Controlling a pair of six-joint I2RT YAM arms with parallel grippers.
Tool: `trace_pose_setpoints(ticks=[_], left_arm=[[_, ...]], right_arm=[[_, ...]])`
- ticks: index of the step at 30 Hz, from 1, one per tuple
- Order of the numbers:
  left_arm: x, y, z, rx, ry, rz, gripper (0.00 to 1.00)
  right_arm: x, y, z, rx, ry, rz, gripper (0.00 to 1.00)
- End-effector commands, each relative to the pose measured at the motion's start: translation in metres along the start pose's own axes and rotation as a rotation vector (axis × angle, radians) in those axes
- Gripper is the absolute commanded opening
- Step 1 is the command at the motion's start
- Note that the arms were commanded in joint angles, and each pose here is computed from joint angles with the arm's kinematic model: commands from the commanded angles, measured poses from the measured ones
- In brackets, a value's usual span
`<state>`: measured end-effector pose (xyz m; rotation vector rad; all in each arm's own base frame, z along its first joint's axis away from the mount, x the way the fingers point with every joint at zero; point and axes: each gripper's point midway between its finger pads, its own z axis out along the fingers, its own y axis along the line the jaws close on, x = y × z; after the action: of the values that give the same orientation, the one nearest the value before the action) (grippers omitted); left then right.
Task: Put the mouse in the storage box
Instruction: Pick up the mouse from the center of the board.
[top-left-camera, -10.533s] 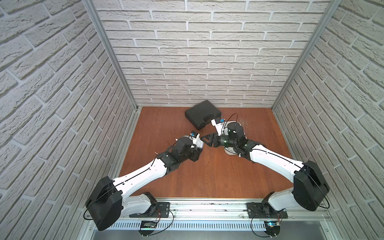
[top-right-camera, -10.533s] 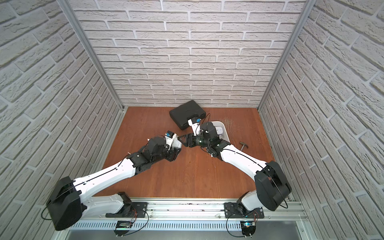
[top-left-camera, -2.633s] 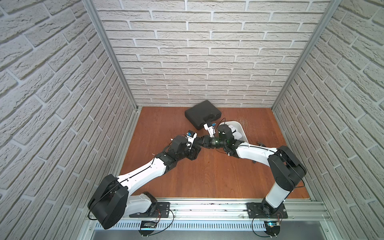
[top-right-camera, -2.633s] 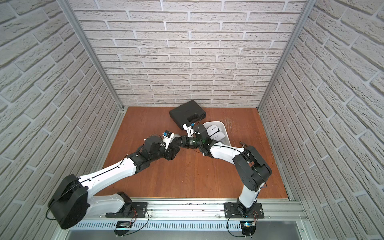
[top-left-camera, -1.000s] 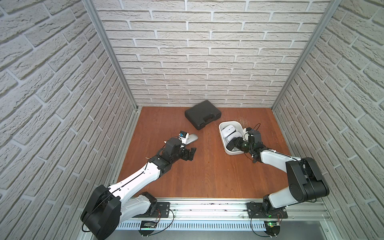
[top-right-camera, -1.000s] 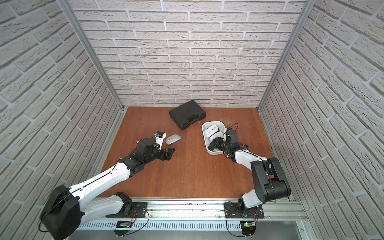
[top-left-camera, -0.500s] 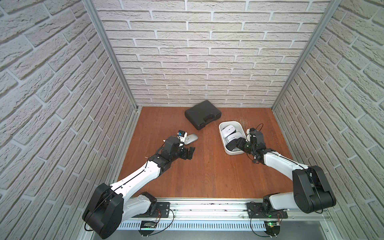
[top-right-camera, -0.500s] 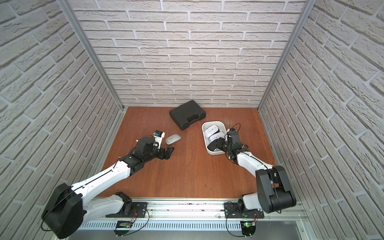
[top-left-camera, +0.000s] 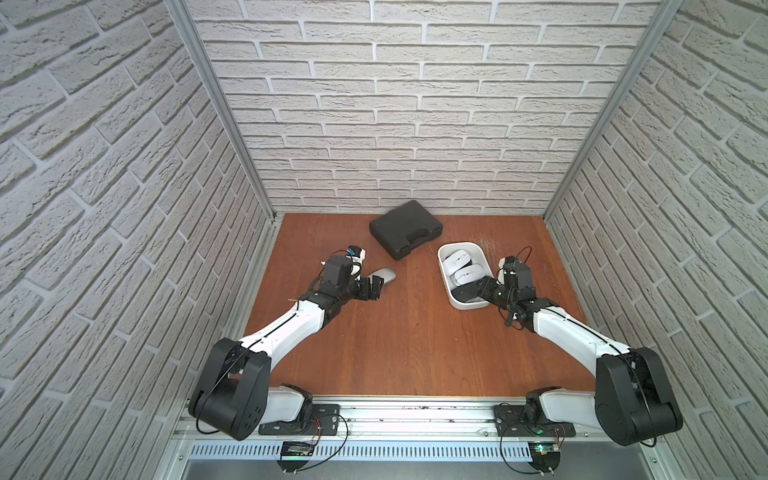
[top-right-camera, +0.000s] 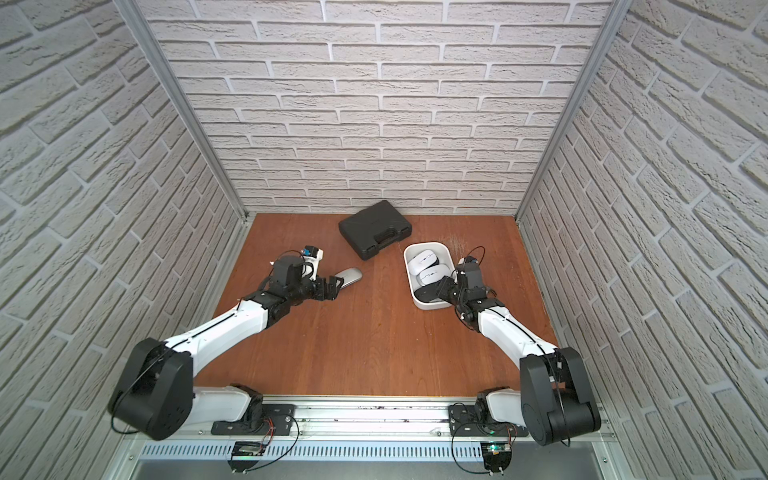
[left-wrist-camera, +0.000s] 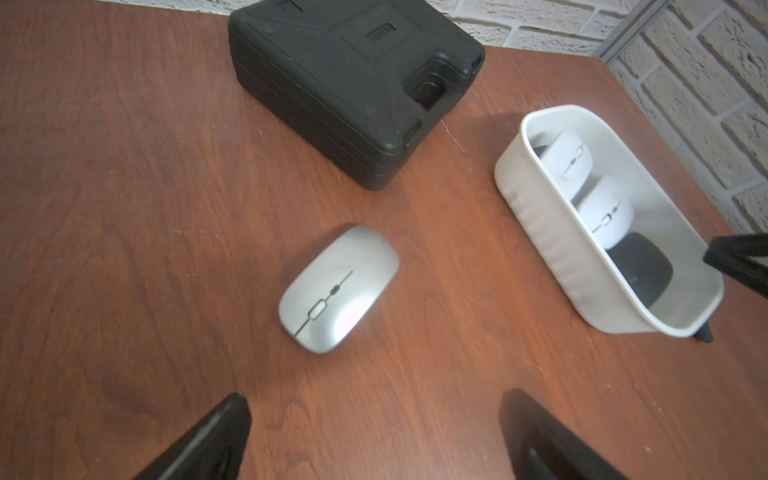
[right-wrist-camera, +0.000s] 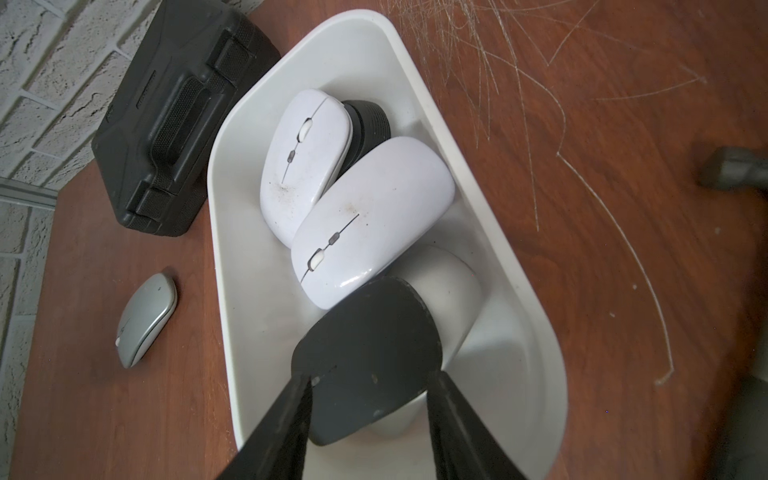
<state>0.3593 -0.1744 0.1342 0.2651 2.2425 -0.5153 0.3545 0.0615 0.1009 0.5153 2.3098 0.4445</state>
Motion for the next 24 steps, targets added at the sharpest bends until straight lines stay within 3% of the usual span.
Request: trace_pose_setpoints(ticks=[1,5,9,17,24], left_arm=[[-0.019,0.009,0.018,0.032,-0.016,-0.024,0.98],[-0.027,0.04,0.048,0.072,0.005,-0.174,0.97],[-0.029,0.055,0.074,0.066,0.051,-0.178,0.97],[-0.022,0.04,0.109,0.172,0.136,-0.188,0.94],[0.02,0.013,0.119,0.163,0.27,-0.106,0.91]], right_arm=[[-0.019,0.015,-0.013,-0.047,-0.073,-0.03,0.58],[-0.022,0.015,-0.017,-0.042,-0.088,-0.02,0.67],[-0.022,0.015,-0.019,-0.046,-0.086,-0.023,0.68],[-0.023,0.016,-0.021,-0.051,-0.096,-0.021,0.68],[-0.025,0.018,-0.02,-0.057,-0.097,-0.018,0.68]])
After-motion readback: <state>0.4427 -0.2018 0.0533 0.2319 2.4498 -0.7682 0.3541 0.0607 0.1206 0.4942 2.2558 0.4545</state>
